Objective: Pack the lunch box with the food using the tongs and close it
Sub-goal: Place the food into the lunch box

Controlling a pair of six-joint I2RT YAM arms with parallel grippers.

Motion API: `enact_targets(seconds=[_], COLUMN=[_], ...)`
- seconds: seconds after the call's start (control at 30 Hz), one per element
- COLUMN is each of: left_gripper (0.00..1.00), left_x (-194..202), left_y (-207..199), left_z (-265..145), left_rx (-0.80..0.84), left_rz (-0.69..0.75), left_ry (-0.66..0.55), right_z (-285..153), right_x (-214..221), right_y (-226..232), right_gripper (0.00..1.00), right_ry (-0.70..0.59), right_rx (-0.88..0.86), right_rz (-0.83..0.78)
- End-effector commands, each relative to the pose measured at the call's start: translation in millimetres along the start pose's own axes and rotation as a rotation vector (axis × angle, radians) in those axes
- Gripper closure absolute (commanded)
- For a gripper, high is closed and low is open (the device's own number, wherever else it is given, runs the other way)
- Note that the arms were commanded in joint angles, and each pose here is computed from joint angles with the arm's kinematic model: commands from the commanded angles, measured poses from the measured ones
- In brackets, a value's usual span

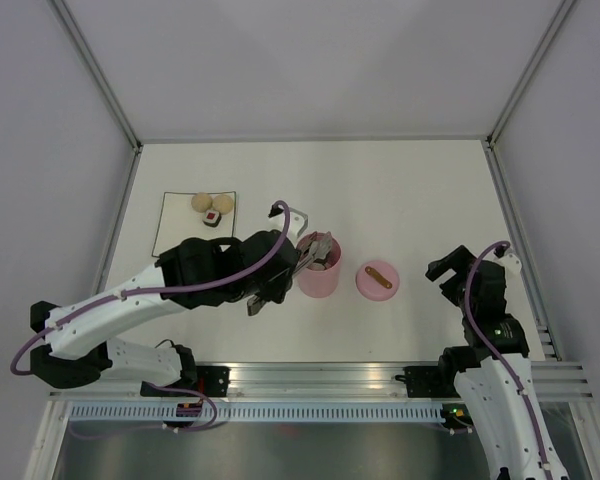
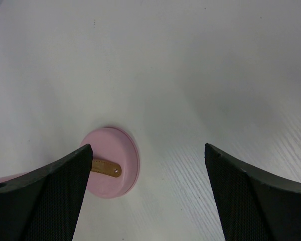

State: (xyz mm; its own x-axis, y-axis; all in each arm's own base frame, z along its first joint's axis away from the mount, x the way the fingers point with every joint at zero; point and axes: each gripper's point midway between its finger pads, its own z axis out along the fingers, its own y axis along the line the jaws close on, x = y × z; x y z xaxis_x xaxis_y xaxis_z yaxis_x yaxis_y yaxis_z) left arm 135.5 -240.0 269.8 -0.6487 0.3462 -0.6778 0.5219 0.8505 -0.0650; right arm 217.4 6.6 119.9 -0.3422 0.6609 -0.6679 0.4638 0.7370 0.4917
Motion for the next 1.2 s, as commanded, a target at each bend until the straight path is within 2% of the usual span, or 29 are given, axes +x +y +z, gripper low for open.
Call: enact_targets(seconds=[0.0,0.23,0.6,0.83,0.9,1.07,1.17], left_gripper=[0.64,0.63,0.60,0.48,0.48,0.48,0.48], left_x=[-27,-15,-17,-19,-21,-36,-55], left_y=[-5,-8,11,8,6,11,29], left_z=[3,24,32,34,36,25,6], left_rx=[0.003,-0.015,-0.054,-0.038,-0.035,-0.041,-0.045], left_rz=[-0.058,-0.070,-0.135,-0.116,-0.110,-0.111,-0.158], left_ry=[-0.108,-0.075,-0.081,-0.085,-0.080,-0.131,-0.199], right_z=[-10,-12,-12,-9,-8,-7,-7], right_x=[-11,-9,-9,-7,-6,-7,-6], right_y=[7,10,11,9,8,8,8], right_gripper=[0.02,0.02,0.02,0.02,0.02,0.02,0.02], right_ry=[-0.029,-0.028,-0.033,-0.023,-0.021,-0.021,-0.018], right_rx=[-0.022,-0.046,-0.057,-0.043,-0.039,-0.035,-0.036], right_rz=[0.019,0.015,0.014,0.008,0.005,0.001,-0.002])
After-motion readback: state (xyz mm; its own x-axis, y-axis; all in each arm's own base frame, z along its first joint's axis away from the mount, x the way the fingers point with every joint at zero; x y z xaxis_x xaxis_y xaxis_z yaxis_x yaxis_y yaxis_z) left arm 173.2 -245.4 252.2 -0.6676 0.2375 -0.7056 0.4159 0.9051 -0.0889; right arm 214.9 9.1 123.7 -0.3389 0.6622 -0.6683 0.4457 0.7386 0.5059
